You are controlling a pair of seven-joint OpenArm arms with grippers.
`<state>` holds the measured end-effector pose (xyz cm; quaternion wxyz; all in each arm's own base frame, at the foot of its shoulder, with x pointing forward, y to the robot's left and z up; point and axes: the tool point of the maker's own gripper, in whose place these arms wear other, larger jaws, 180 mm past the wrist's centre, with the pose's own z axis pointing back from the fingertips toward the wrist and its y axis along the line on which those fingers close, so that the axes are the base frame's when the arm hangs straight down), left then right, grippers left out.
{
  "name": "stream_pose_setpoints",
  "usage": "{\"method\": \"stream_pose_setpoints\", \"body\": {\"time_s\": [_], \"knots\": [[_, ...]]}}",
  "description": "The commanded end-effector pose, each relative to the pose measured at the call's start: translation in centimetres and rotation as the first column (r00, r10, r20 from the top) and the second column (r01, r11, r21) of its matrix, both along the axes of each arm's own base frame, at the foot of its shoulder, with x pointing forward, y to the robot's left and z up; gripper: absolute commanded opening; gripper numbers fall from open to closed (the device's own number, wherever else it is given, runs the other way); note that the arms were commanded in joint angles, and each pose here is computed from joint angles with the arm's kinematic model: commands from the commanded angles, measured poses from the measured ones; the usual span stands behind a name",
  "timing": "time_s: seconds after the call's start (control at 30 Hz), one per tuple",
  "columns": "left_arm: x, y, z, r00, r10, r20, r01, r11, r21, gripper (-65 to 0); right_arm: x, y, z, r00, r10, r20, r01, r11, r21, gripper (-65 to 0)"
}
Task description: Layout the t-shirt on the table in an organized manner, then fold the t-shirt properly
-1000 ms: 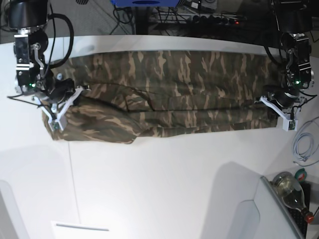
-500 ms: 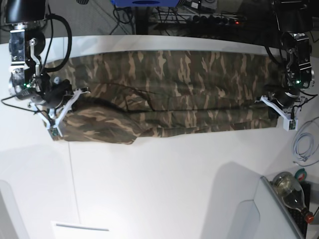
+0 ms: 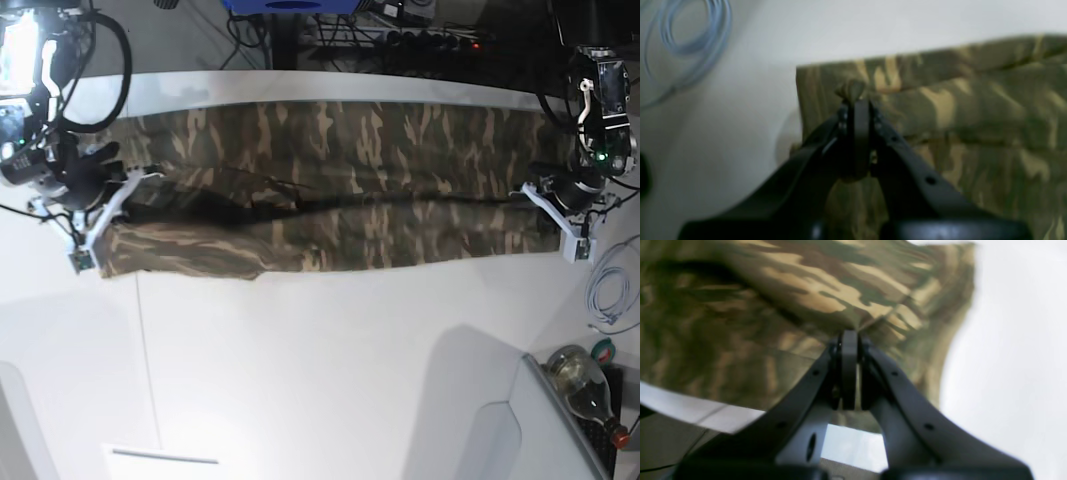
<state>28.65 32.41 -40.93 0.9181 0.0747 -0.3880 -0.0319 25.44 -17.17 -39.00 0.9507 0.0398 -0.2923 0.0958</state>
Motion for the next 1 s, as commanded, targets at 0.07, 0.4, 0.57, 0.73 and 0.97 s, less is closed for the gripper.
{"method": "stream_pose_setpoints", "body": {"time_s": [0.07,0.4,0.57,0.73,0.97], "knots": [[1.1,1.4,1.9,0.999,0.000,0.053,-0.002,0.999,0.035,-65.0,0.1,-0.1,0.6,1.000,0.000,0.028,-0.001,1.000,0.006,-65.0],[-0.5,1.9,1.0,1.000,-0.014,0.002,0.014,0.998,0.058,-65.0,-0.5,0.1,-0.1,1.000,-0.001,0.006,0.001,1.000,0.013,-65.0],[-2.5,2.3,-0.8,0.998,0.000,-0.057,0.003,0.999,0.055,-65.0,-1.3,-0.3,-2.1,0.998,-0.019,-0.052,0.020,1.000,0.021,-65.0],[-3.3,2.7,-1.8,0.996,0.014,-0.088,-0.010,0.999,0.049,-65.0,-1.3,-0.3,-2.4,0.999,-0.024,-0.043,0.025,0.999,0.030,-65.0],[-3.5,2.3,-1.4,0.997,-0.001,-0.082,0.005,0.999,0.054,-65.0,-1.9,-0.2,-2.8,0.998,-0.025,-0.054,0.027,0.999,0.032,-65.0]]}}
